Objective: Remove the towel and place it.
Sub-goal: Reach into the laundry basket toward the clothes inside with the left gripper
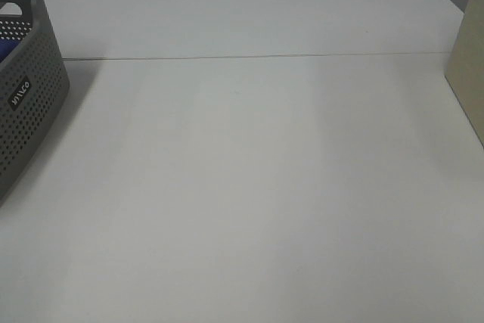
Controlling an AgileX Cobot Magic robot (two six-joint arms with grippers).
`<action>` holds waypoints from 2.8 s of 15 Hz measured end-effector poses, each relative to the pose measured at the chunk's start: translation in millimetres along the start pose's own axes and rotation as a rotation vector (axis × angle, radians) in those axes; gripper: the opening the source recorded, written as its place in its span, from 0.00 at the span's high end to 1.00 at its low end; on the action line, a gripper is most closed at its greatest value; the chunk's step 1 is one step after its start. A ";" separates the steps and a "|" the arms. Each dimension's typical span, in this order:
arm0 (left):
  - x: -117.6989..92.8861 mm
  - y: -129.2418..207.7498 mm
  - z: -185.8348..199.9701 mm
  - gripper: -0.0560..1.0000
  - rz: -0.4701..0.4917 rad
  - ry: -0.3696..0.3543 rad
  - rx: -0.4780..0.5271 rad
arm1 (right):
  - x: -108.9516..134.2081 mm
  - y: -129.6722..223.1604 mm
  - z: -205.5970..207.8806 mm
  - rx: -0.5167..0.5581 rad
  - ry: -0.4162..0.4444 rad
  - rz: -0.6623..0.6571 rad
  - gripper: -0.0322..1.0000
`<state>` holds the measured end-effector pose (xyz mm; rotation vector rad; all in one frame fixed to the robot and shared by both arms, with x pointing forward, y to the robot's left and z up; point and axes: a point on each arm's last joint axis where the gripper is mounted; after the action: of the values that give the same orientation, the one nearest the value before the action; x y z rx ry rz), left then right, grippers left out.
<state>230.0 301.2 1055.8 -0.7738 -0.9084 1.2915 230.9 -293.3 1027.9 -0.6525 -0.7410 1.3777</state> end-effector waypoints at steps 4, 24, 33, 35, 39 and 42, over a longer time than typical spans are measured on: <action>1.1 -7.9 5.5 0.02 -0.115 0.000 0.001 | 0.0 0.0 0.0 0.000 0.000 0.000 0.33; 80.6 -215.5 -251.6 0.02 -1.518 -0.161 0.645 | 0.0 0.0 0.0 0.000 0.000 0.000 0.33; 82.4 -152.5 -358.3 0.02 -1.600 0.059 0.740 | 0.0 0.0 0.0 0.000 0.000 0.000 0.33; 83.1 -136.9 -373.6 0.03 -1.606 0.107 0.775 | 0.0 0.0 0.0 0.000 0.000 0.000 0.33; 78.9 -103.4 -405.0 0.03 -1.659 0.217 0.828 | 0.0 0.0 0.0 0.000 0.000 0.000 0.33; 76.1 -98.1 -417.1 0.03 -1.712 0.220 0.775 | 0.0 0.0 0.0 0.000 0.000 0.000 0.33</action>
<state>649.2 371.3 962.7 0.5154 -0.4768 -0.0753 230.9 -293.3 1027.9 -0.6525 -0.7410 1.3777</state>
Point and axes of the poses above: a point on each arm's last joint axis where the gripper is mounted, z pointing back along that axis away from the gripper, x along the wrist's bending axis when the last joint is at zero, y = z × x, and after that the axes turned 8 degrees about -z, right-handed
